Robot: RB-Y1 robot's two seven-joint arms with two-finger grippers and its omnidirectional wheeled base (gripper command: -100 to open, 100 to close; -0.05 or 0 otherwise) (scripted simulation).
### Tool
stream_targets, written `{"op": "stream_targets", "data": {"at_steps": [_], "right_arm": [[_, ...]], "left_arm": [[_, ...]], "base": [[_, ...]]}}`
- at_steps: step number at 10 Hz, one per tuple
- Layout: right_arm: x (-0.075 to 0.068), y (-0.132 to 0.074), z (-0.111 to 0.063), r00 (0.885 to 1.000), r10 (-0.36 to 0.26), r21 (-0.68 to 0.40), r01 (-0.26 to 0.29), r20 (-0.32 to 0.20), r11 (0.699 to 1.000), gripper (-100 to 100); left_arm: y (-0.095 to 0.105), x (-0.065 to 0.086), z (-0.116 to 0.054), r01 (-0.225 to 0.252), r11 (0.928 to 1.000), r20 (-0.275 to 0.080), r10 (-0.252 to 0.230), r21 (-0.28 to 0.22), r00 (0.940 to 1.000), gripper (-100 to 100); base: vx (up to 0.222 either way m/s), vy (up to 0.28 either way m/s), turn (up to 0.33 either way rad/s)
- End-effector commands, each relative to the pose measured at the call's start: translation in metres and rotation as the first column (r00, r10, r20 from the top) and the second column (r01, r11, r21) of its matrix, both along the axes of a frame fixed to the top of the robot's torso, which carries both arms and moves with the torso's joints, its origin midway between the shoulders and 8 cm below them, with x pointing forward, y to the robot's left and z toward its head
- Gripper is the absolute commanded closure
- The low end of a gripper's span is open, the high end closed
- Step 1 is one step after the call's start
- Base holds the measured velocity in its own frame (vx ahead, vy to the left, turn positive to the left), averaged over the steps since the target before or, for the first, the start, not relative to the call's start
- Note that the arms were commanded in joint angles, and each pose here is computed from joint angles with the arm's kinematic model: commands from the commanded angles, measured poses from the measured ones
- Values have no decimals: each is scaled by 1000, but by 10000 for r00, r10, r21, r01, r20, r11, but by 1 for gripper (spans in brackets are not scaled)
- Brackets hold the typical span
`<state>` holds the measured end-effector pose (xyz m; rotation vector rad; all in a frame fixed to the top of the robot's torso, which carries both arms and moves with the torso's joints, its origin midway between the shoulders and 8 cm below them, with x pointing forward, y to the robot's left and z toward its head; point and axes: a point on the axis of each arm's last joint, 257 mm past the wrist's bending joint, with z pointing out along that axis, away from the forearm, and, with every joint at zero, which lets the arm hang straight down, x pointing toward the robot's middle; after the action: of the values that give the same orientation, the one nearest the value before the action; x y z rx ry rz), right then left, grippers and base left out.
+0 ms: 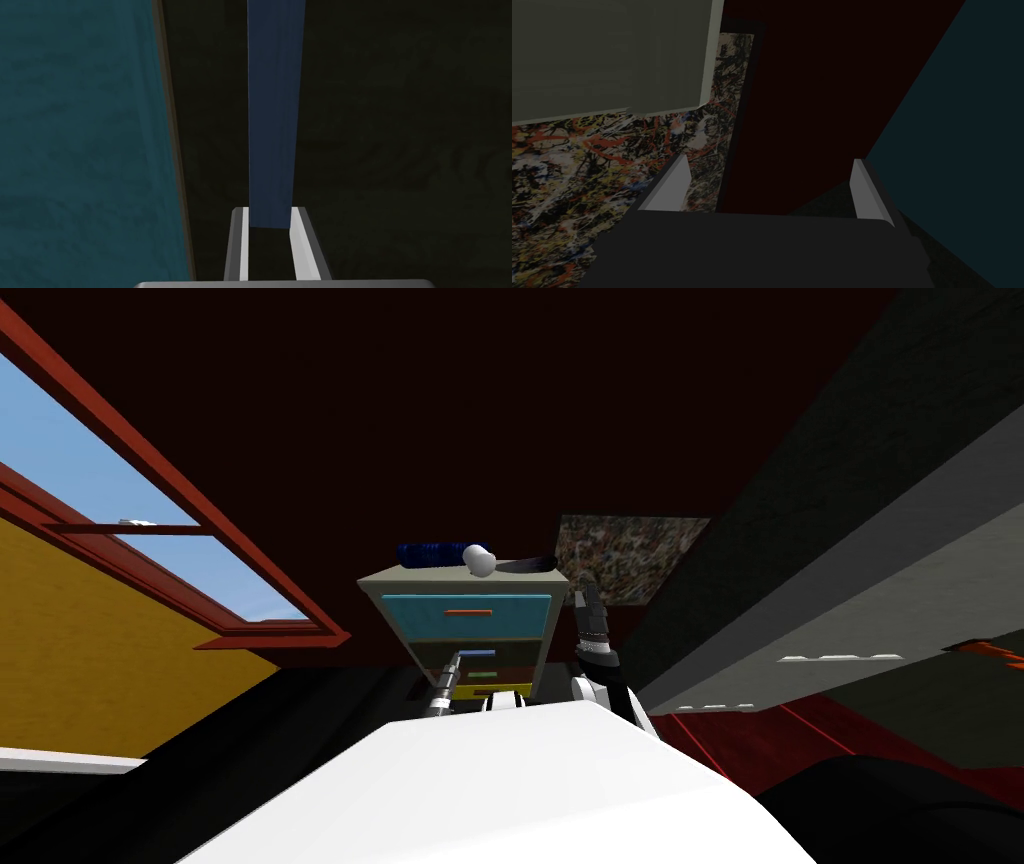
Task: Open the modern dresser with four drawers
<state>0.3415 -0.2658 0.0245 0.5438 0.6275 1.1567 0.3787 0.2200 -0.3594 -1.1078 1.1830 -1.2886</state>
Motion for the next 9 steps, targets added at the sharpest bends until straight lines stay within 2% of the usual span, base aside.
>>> {"op": "stream_targets", "data": {"at_steps": [1, 3, 4, 7, 8, 9], "right_arm": [[0, 0, 0, 10000, 0, 0, 0, 0, 10000, 0], [0, 0, 0, 10000, 0, 0, 0, 0, 10000, 0], [0, 0, 0, 10000, 0, 0, 0, -2, 10000, 0], [0, 0, 0, 10000, 1, 1, -1, 0, 10000, 0], [0, 0, 0, 10000, 1, 0, -1, 0, 10000, 0], [0, 0, 0, 10000, 0, 0, 0, -2, 10000, 0]], "left_arm": [[0, -1, 1, 47, 10000, -85, -47, 8, 10000, 100], [-1, -2, 1, 67, 10000, -119, -67, 5, 9999, 100], [-1, -7, 0, 99, 10000, -181, -98, 8, 9998, 100], [-1, -15, 2, 162, 9999, -153, -161, 11, 9998, 100], [1, -11, 6, 143, 9999, -172, -142, 11, 9998, -100], [2, -8, 11, 145, 9999, -178, -145, 13, 9997, -100]], "base": [[-175, 7, 13], [-126, 3, 11], [-118, 12, 19], [-203, 0, 28], [-109, 1, 9], [-15, -14, 12]]}}
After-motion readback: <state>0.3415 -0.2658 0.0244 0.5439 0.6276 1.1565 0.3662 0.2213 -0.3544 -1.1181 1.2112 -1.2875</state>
